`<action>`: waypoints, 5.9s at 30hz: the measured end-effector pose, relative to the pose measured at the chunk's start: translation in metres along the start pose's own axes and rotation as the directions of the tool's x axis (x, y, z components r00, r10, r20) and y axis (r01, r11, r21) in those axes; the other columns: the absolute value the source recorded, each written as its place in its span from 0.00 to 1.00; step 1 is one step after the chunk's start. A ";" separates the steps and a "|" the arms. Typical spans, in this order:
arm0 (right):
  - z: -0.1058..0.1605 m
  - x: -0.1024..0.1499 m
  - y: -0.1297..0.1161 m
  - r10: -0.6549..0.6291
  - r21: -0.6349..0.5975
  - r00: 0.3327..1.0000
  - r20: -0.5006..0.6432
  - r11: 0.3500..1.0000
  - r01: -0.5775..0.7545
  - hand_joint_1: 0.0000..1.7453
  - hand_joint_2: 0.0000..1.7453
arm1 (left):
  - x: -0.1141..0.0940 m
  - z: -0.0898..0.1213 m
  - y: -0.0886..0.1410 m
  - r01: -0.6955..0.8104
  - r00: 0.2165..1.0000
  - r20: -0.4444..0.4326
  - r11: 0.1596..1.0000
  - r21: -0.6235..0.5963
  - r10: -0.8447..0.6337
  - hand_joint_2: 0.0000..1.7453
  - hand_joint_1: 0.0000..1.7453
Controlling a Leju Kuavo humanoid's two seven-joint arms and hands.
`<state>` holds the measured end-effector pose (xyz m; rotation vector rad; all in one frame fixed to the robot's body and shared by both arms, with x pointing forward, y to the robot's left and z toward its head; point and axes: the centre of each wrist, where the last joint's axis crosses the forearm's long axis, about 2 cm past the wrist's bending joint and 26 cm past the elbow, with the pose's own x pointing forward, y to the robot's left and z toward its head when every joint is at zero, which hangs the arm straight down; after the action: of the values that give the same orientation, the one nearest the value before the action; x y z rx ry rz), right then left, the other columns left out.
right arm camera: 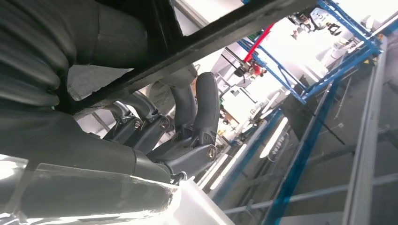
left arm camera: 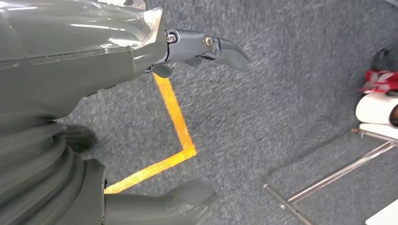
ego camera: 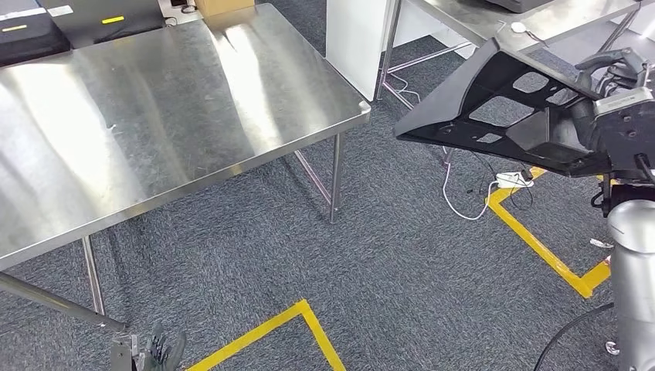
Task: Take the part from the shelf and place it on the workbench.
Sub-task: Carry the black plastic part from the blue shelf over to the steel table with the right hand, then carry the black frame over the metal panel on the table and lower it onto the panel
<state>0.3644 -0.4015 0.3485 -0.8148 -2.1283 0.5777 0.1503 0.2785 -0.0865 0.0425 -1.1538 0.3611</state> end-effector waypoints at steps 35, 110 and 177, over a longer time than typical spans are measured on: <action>0.007 0.000 0.024 0.012 0.025 1.000 -0.027 1.000 -0.011 1.00 1.00 | -0.002 0.002 0.004 -0.047 0.999 -0.003 0.998 0.042 0.047 1.00 0.00; -0.035 0.007 -0.002 -0.043 -0.075 0.999 -0.026 0.996 0.041 1.00 1.00 | 0.005 -0.006 0.005 -0.096 0.995 -0.006 0.991 0.094 0.097 1.00 0.00; -0.057 0.013 0.009 -0.051 -0.062 0.999 -0.018 0.997 0.050 1.00 1.00 | 0.003 -0.003 0.015 -0.003 1.000 -0.024 0.998 0.068 0.005 1.00 0.00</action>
<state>0.4059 -0.3785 0.3833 -0.7942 -2.1518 0.4783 0.1499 0.2943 -0.0871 0.0950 -1.1178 0.4033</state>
